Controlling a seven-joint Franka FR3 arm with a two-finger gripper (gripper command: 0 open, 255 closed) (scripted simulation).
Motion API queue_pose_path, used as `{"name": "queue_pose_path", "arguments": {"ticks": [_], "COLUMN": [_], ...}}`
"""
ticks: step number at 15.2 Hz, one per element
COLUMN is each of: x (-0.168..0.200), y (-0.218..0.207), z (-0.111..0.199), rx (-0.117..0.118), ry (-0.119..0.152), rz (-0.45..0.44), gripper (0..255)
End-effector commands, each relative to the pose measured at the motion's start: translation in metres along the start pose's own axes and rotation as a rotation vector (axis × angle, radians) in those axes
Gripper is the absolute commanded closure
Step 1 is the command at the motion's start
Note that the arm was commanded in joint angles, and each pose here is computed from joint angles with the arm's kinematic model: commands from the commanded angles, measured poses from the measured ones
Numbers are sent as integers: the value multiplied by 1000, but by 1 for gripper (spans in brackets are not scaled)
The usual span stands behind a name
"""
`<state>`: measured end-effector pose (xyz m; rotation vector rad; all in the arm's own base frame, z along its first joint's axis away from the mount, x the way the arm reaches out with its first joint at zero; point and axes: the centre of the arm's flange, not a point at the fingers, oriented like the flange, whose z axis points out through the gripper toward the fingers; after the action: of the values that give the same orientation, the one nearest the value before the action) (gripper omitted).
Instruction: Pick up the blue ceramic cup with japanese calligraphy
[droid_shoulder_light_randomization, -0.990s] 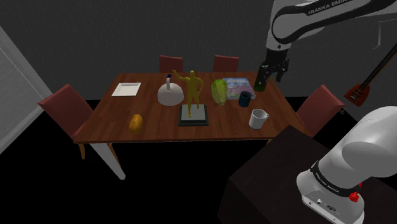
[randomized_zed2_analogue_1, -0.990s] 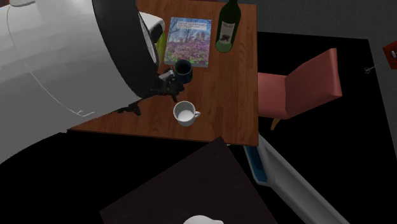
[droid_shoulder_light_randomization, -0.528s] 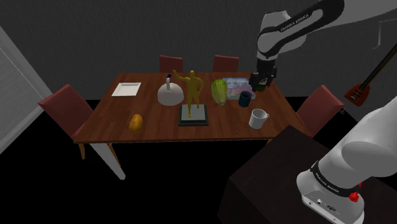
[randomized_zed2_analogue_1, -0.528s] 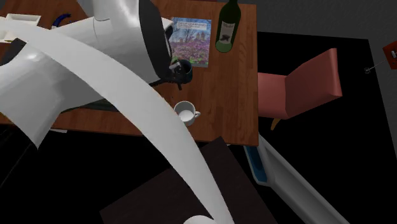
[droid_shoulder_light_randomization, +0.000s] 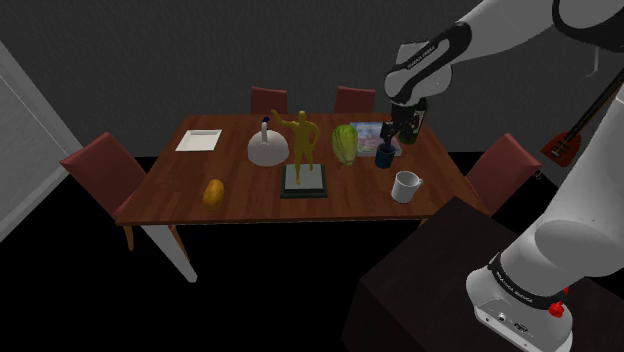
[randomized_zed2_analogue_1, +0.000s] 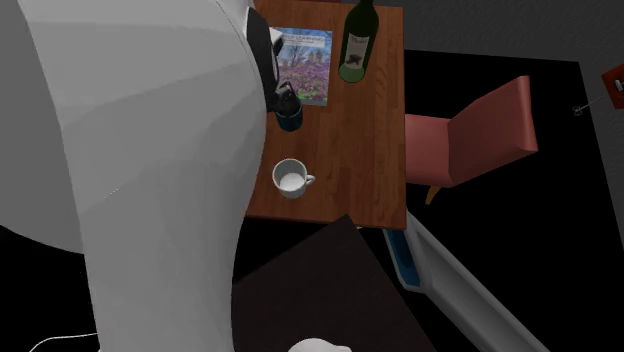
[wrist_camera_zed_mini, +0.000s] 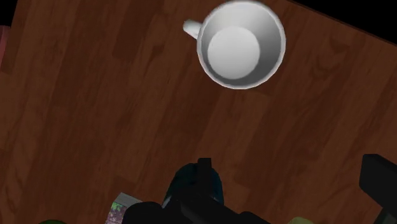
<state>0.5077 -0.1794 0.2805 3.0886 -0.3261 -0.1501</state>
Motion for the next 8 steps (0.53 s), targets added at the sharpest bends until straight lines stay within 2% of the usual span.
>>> {"name": "queue_pose_path", "arguments": {"ticks": [1,8], "x": [20,87], "y": [5,25], "z": [17,75], "rx": [2,10], "ry": [5,21], "rz": [1,4], "gripper": [0,0]}}
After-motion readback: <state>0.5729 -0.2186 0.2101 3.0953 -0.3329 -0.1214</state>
